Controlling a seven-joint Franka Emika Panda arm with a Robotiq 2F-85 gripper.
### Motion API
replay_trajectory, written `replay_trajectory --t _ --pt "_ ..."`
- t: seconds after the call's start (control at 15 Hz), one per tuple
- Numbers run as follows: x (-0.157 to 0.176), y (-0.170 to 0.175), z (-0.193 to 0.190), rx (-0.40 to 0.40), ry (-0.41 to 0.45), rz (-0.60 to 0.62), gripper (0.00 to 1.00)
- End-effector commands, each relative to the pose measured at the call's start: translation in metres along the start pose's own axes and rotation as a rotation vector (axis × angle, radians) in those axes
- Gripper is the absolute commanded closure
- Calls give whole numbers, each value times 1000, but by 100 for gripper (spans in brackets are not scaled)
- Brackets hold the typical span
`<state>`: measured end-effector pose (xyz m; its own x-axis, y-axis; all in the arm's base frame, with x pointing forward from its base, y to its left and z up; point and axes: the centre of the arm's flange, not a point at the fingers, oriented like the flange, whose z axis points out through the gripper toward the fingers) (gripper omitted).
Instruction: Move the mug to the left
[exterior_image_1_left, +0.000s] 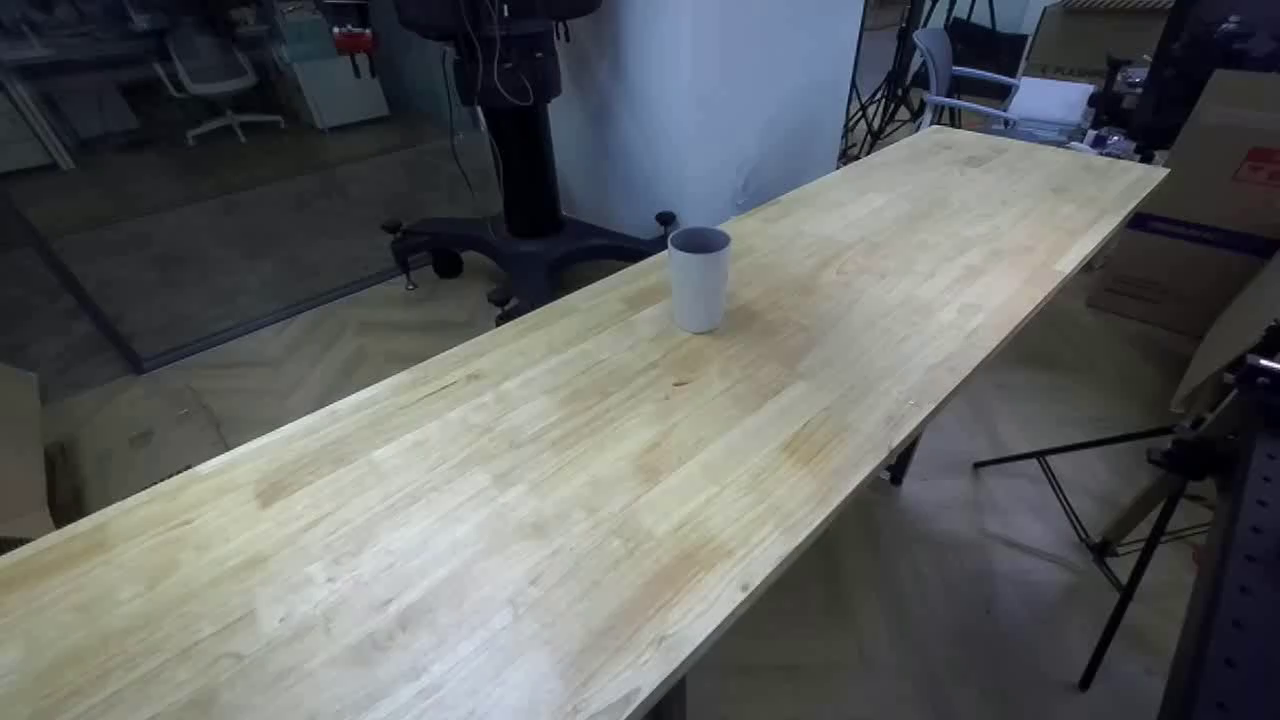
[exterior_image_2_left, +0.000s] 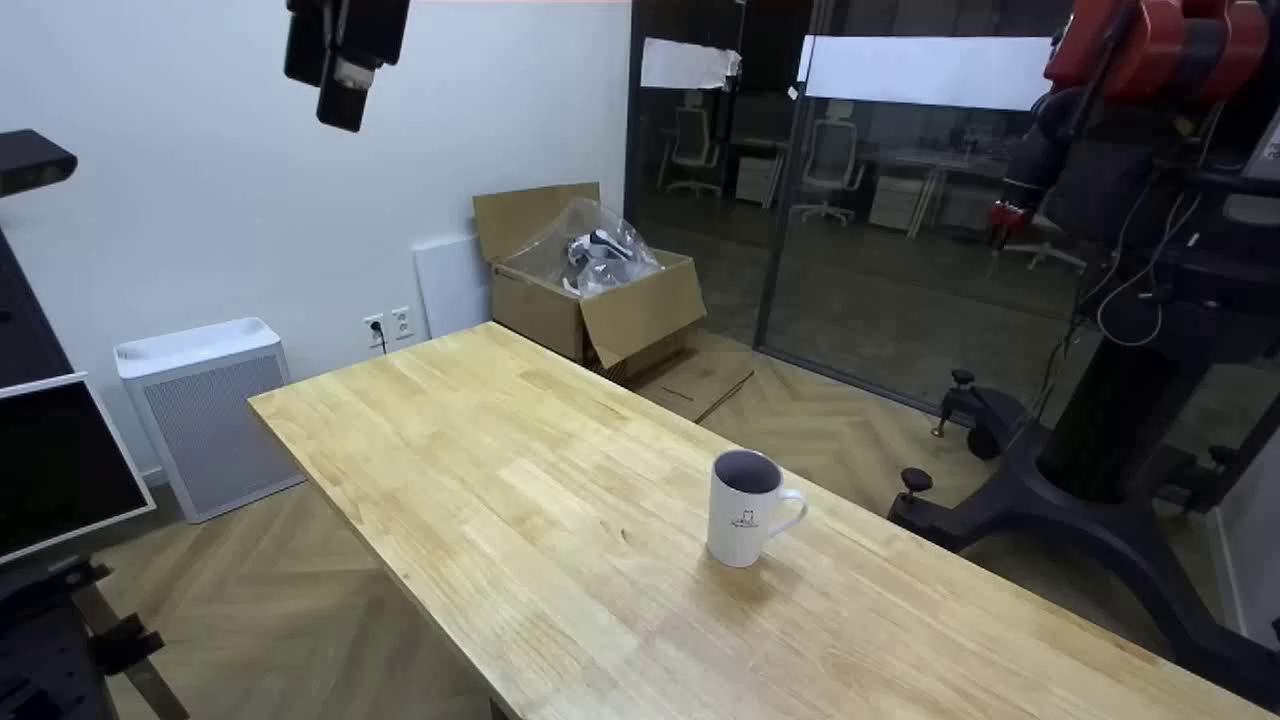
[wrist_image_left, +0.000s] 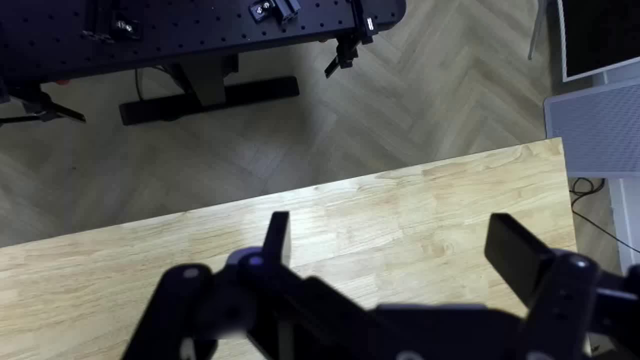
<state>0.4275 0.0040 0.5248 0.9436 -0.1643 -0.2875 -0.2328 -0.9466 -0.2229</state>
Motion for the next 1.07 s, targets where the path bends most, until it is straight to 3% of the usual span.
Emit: replay_trajectory --t 0.0,0.8,1.0 --pt "0 0 0 0 1 0 0" --pt "0 0 0 0 2 0 0" --pt "24 7 -5 -23 130 27 0"
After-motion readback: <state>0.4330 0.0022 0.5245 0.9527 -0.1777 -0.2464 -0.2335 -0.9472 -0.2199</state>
